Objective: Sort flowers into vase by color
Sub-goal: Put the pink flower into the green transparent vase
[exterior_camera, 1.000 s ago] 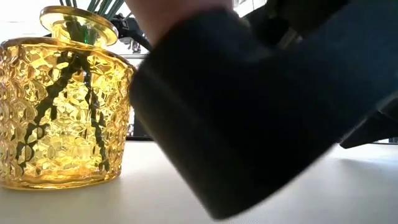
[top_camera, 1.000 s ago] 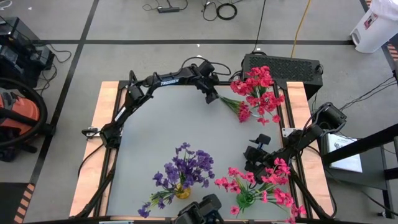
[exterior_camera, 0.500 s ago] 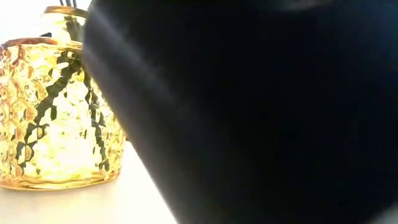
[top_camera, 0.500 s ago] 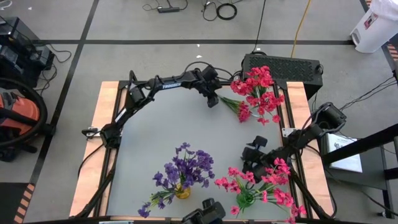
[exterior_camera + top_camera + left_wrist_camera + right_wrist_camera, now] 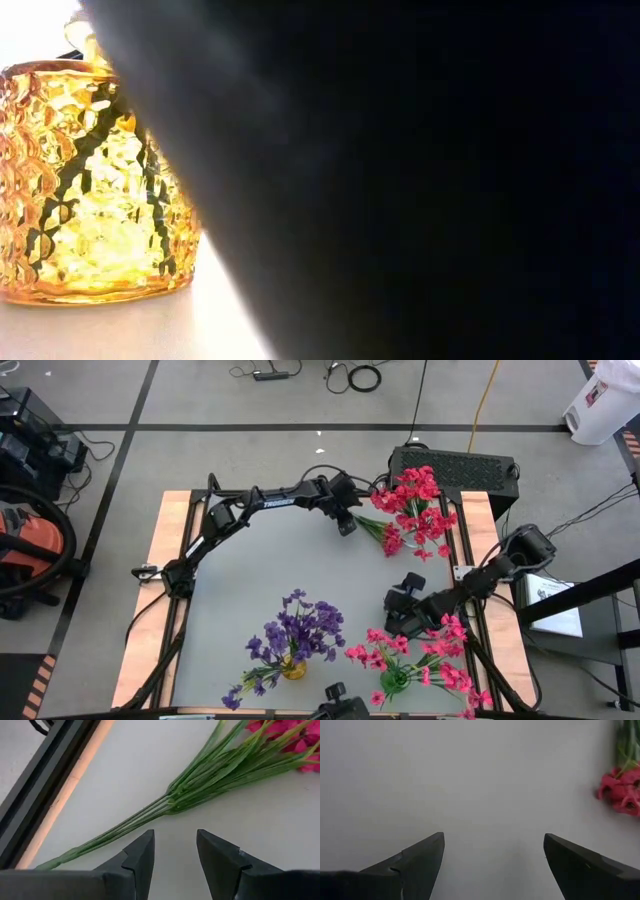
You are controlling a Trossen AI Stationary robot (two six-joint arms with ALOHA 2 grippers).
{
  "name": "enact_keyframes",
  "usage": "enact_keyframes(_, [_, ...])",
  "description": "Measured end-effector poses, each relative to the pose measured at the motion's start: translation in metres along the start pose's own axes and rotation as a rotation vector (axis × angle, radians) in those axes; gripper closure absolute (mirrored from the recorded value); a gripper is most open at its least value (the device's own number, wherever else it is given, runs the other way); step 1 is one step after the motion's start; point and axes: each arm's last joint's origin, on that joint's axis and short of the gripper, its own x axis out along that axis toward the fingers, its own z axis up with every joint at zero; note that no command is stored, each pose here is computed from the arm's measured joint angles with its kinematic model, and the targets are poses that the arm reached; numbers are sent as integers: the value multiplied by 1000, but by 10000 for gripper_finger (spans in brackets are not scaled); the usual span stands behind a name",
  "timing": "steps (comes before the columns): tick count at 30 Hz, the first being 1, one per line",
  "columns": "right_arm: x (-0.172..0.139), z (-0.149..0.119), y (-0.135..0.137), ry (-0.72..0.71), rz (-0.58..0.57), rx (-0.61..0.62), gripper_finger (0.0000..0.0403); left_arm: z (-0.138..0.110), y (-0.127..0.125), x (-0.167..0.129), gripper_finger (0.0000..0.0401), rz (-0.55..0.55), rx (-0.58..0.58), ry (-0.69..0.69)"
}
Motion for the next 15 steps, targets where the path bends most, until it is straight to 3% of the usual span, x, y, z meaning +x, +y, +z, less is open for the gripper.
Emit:
enact_keyframes(11, [25,22,-27,50,-96,142,69,0,1,0,246,119,3,6])
enact_keyframes(15, [35,33,-36,72,-61,193,69,0,2,0,246,132,3,7])
